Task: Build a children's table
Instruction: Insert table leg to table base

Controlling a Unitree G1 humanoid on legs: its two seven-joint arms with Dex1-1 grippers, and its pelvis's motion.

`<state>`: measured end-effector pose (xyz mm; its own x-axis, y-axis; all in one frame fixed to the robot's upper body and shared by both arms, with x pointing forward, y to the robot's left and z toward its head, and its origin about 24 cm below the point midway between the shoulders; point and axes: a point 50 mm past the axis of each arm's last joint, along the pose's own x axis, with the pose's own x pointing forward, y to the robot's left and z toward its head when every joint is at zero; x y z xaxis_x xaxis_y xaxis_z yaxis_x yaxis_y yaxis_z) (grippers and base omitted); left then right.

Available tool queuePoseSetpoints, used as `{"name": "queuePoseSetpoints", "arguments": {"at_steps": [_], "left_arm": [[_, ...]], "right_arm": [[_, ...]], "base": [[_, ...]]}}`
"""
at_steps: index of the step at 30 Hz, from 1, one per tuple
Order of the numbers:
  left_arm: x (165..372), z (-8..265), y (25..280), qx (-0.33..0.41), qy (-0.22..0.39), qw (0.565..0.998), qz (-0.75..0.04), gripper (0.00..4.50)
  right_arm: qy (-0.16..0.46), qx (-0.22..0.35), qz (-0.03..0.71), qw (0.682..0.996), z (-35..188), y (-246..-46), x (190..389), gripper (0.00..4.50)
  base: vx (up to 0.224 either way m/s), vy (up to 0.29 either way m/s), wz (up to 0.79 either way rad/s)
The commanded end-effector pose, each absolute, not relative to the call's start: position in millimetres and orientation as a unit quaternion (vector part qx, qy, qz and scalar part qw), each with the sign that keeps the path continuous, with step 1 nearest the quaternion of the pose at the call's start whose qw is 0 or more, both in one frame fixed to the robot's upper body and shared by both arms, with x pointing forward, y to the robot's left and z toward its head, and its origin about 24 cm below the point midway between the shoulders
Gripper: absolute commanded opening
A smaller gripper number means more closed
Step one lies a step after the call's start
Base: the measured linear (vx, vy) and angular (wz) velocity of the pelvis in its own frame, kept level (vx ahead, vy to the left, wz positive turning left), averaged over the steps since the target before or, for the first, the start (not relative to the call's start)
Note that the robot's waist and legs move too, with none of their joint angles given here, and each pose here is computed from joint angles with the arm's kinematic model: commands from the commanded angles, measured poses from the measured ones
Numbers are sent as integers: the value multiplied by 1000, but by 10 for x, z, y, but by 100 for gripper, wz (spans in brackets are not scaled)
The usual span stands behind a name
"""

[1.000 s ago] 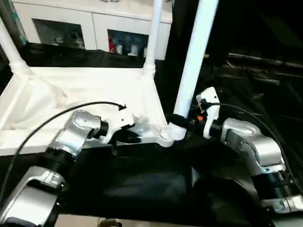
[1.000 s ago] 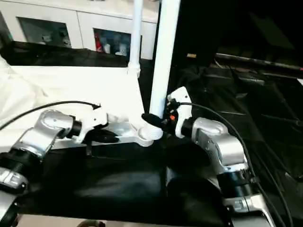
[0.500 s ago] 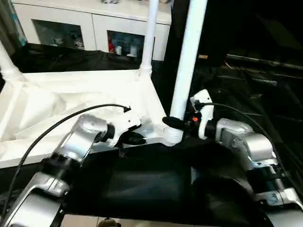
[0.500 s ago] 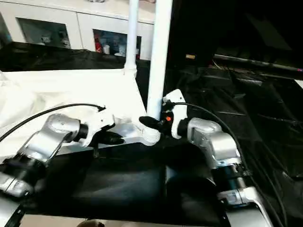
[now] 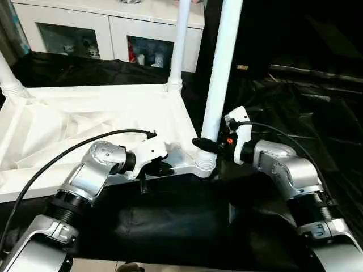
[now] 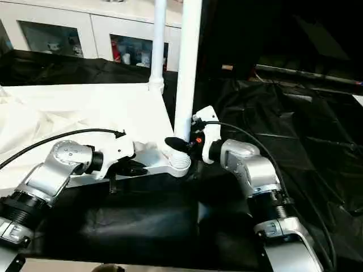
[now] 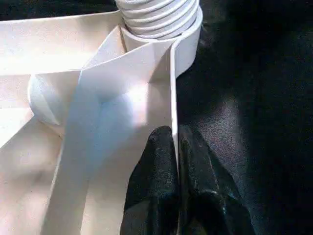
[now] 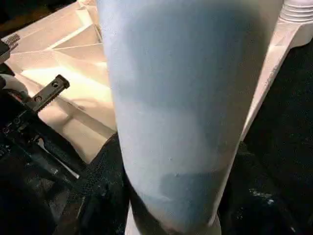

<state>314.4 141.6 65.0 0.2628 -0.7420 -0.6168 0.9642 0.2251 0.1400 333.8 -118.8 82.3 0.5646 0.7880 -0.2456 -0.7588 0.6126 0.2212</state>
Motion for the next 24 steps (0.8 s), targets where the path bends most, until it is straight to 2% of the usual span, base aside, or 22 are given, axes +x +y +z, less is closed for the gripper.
{"name": "queuePoseSetpoints", "arguments": {"at_steps": [1,11,24], "left_arm": [[3076,540,1368,257,231,737,-581,0],[3122,557,1398,253,229,749,-568,0],[3206,585,1408,254,225,763,-551,0]], "right_arm": [[159,45,428,889,828,-1222,3366,191],[156,111,391,900,700,-1339,3347,191],[135,204,343,907,363,-1354,3158,190]], "base": [[0,0,0],[0,0,0],[0,0,0]]}}
